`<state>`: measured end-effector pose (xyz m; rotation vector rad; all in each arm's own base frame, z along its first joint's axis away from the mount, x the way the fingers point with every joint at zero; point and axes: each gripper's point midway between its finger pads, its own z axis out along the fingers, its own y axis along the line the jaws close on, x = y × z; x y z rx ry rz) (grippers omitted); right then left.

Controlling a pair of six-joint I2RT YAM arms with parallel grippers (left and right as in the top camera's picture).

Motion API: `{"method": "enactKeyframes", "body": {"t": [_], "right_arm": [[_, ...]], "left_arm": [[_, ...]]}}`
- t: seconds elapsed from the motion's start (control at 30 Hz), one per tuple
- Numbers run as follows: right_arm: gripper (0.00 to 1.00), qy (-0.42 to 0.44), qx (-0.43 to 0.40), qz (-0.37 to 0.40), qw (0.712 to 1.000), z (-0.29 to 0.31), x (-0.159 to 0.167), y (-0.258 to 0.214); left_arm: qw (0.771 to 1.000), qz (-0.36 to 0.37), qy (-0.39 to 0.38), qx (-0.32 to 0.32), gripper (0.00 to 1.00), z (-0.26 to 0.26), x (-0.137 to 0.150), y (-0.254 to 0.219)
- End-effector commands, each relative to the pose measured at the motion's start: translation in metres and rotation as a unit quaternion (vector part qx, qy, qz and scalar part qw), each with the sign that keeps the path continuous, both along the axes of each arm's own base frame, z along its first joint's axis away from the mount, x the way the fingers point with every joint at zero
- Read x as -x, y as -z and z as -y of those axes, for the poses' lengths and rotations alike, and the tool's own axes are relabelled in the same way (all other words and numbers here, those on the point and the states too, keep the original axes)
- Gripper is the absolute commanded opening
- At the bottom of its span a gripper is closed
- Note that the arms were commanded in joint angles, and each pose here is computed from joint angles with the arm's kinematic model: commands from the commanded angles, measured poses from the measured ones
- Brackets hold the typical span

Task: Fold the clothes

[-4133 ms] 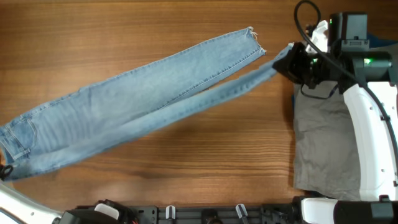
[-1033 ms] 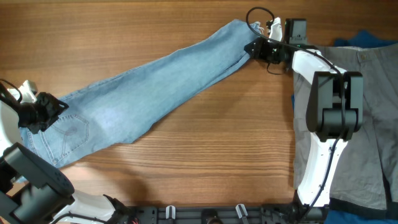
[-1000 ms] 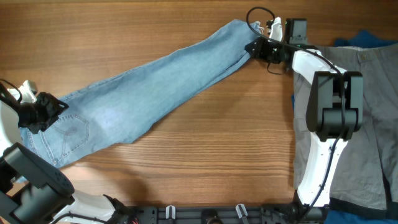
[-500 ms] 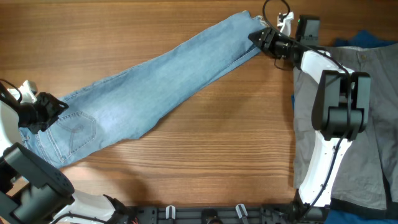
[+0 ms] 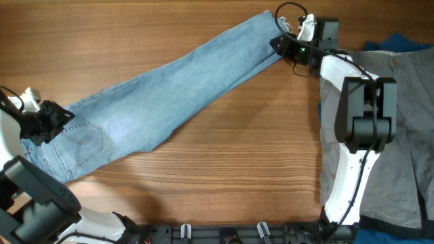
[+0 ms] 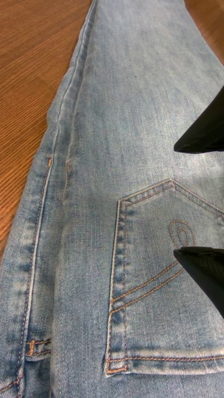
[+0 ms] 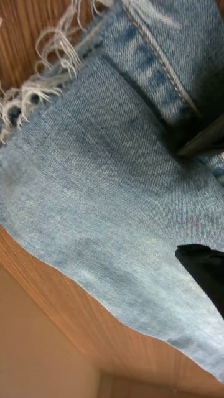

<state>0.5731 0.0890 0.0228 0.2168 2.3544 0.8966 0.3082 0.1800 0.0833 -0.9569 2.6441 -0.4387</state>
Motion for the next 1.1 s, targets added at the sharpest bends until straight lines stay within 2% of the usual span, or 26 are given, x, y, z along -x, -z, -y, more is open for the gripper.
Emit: {"method": "enactKeyframes", "body": {"t": [0.0, 0.03, 0.1, 0.13, 0.17, 0.2, 0.23, 0.33, 0.43, 0.5, 0.6, 0.63, 0.67, 0.7, 0.73, 0.8, 0.87, 1.07], "right_arm": [[0.56, -0.012, 0.003, -0.026, 1.000, -0.022, 0.007, 0.028], [0.51, -0.012, 0.006, -0.025, 1.000, -0.024, 0.007, 0.028], [0.49, -0.004, -0.002, -0.027, 1.000, -0.023, 0.005, 0.027], [0.44, 0.004, -0.008, -0.033, 0.999, -0.020, 0.005, 0.027], [0.24, 0.007, -0.008, -0.031, 0.999, -0.017, 0.004, 0.026], [0.11, 0.006, -0.012, -0.026, 1.000, -0.015, 0.002, 0.023], [0.07, 0.004, -0.018, -0.020, 1.000, -0.014, 0.001, 0.018], [0.05, -0.053, -0.071, 0.073, 0.993, -0.016, -0.006, -0.063], [0.04, -0.118, -0.081, 0.170, 0.975, -0.030, 0.000, -0.133], [0.04, -0.076, -0.046, 0.156, 0.984, -0.016, -0.006, -0.128], [0.05, -0.023, 0.043, 0.056, 0.997, 0.014, 0.003, -0.060], [0.23, -0.012, 0.065, 0.028, 0.997, 0.022, 0.008, -0.041], [0.34, 0.005, 0.095, -0.001, 0.995, 0.033, 0.012, -0.021], [0.36, 0.019, 0.110, -0.020, 0.994, 0.039, 0.015, -0.010], [0.57, 0.032, 0.128, -0.035, 0.991, 0.047, 0.018, -0.001], [0.62, 0.043, 0.132, -0.038, 0.990, 0.054, 0.017, 0.000], [0.76, 0.056, 0.126, -0.041, 0.990, 0.062, 0.016, 0.000], [0.78, 0.082, 0.124, -0.060, 0.987, 0.081, 0.014, 0.025]], "left_arm": [[1.000, 0.006, 0.013, -0.002, 0.48, 0.001, -0.004, -0.002], [1.000, 0.006, 0.013, -0.002, 0.48, 0.001, -0.004, -0.002], [1.000, 0.007, 0.014, -0.002, 0.48, 0.000, -0.004, -0.003], [1.000, 0.007, 0.014, -0.002, 0.48, 0.000, -0.004, -0.003], [1.000, 0.007, 0.013, -0.002, 0.48, 0.000, -0.004, -0.003], [1.000, 0.007, 0.014, -0.003, 0.48, 0.000, -0.004, -0.003], [1.000, 0.006, 0.014, -0.002, 0.48, 0.001, -0.004, -0.002], [1.000, 0.007, 0.014, -0.003, 0.48, 0.000, -0.004, -0.002], [1.000, 0.008, 0.014, -0.004, 0.48, 0.000, -0.005, -0.003], [1.000, 0.008, 0.014, -0.004, 0.49, 0.000, -0.005, -0.003], [1.000, 0.008, 0.014, -0.004, 0.49, 0.000, -0.005, -0.003], [1.000, 0.009, 0.014, -0.005, 0.49, 0.000, -0.005, -0.003], [1.000, 0.010, 0.014, -0.006, 0.49, -0.001, -0.006, -0.003], [1.000, 0.011, 0.014, -0.006, 0.49, -0.001, -0.006, -0.003], [1.000, 0.011, 0.014, -0.006, 0.49, -0.001, -0.006, -0.003], [1.000, 0.011, 0.014, -0.006, 0.50, -0.001, -0.006, -0.003], [1.000, 0.011, 0.014, -0.006, 0.51, -0.001, -0.006, -0.003], [1.000, 0.003, 0.014, 0.003, 0.51, 0.003, -0.002, -0.002]]}}
